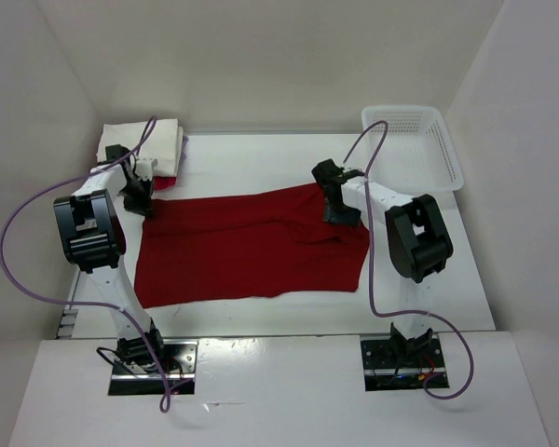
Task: Fold and stack the t-shirts
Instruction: Fold the flattened tshirt in 1/3 of the way
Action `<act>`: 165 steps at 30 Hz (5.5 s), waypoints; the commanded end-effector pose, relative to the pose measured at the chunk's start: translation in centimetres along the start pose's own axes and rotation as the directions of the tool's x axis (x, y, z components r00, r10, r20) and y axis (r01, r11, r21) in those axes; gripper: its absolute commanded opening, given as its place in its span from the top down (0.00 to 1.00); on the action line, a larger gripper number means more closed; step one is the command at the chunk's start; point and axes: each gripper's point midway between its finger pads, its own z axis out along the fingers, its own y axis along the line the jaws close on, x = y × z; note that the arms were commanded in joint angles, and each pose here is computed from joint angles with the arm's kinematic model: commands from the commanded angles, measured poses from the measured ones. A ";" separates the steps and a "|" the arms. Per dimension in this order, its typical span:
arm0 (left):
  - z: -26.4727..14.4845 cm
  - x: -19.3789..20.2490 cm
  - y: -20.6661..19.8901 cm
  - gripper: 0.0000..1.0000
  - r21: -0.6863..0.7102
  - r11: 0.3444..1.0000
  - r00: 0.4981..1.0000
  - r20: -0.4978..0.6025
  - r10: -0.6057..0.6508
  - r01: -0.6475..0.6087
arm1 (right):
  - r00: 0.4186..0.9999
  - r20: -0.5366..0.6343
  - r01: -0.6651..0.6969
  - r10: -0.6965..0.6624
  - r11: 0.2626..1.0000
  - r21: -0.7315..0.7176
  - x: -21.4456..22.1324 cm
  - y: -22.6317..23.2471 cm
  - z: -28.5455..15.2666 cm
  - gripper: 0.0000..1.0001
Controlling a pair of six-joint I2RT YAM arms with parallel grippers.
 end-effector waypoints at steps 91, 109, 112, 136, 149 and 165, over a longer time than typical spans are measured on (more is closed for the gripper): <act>-3.1 1.3 -0.4 1.00 -0.073 0.963 0.963 -0.106 0.249 -0.258 | 0.964 -0.113 -0.243 0.241 0.970 -0.009 2.2 -4.4 -1.0 1.00; -1.4 4.5 -0.6 0.86 0.048 0.952 0.910 -0.286 0.302 -0.301 | 0.936 -0.286 -0.217 0.204 0.976 -0.017 5.6 -6.6 -0.2 0.81; -1.3 5.0 -0.7 0.78 0.054 0.953 0.906 -0.297 0.301 -0.298 | 0.937 -0.283 -0.224 0.206 0.974 -0.031 5.4 -6.3 -0.1 0.68; -4.3 -1.9 -6.8 0.37 0.081 0.897 0.890 -0.115 0.442 -0.435 | 0.994 0.004 -0.103 0.106 0.970 -0.222 -9.5 5.4 -0.3 1.00; 1.4 -0.2 -5.7 0.37 0.065 0.926 0.903 -0.204 0.377 -0.372 | 0.996 -0.076 -0.045 0.038 0.996 -0.081 -7.8 7.2 8.2 1.00; 0.9 -2.5 -6.4 0.22 0.016 0.926 0.912 -0.167 0.374 -0.377 | 0.977 0.149 -0.136 0.153 0.983 -0.123 -19.7 7.0 3.8 0.83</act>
